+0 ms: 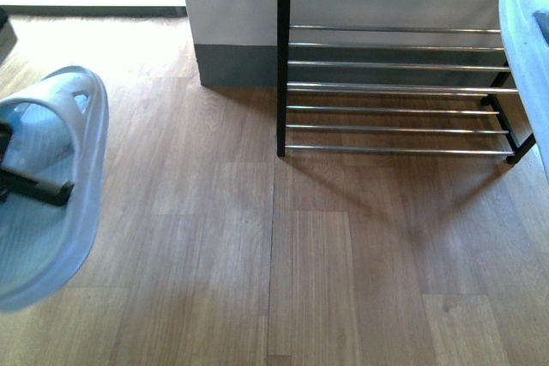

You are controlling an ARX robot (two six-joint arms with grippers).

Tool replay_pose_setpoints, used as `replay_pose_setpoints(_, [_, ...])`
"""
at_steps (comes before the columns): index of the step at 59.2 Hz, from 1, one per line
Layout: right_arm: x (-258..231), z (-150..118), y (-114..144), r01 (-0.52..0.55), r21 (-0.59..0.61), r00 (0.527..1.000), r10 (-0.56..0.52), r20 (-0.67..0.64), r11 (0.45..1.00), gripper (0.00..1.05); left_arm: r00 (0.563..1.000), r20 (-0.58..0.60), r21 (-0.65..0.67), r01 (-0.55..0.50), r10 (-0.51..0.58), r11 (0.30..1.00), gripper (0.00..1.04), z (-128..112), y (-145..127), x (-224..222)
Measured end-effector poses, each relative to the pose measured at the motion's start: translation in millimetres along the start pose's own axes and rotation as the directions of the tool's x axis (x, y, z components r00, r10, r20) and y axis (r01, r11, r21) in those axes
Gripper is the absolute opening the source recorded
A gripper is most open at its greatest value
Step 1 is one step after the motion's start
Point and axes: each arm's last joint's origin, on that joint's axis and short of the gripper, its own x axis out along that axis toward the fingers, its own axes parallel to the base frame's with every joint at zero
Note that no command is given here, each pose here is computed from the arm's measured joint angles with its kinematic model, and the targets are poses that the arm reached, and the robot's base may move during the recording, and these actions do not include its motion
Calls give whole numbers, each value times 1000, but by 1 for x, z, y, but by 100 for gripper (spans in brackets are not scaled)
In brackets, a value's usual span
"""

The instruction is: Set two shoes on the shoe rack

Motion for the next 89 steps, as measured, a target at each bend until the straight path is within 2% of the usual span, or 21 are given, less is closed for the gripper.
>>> replay_pose_setpoints(13, [0, 0, 0, 0, 0, 1000, 0, 0, 1000, 2, 992, 114, 80, -55, 46, 995, 2, 3, 27, -72])
replay_pose_setpoints(28, [0, 0, 0, 0, 0, 1000, 0, 0, 1000, 2, 980, 181, 96, -106, 88, 990, 2, -6, 38, -126])
replay_pose_setpoints(40, [0, 0, 0, 0, 0, 1000, 0, 0, 1000, 2, 976, 191, 54, -113, 101, 992, 2, -8, 39, -131])
replay_pose_setpoints(89, [0, 0, 0, 4, 0, 1000, -4, 0, 1000, 2, 976, 194, 47, -109, 98, 993, 2, -7, 39, -132])
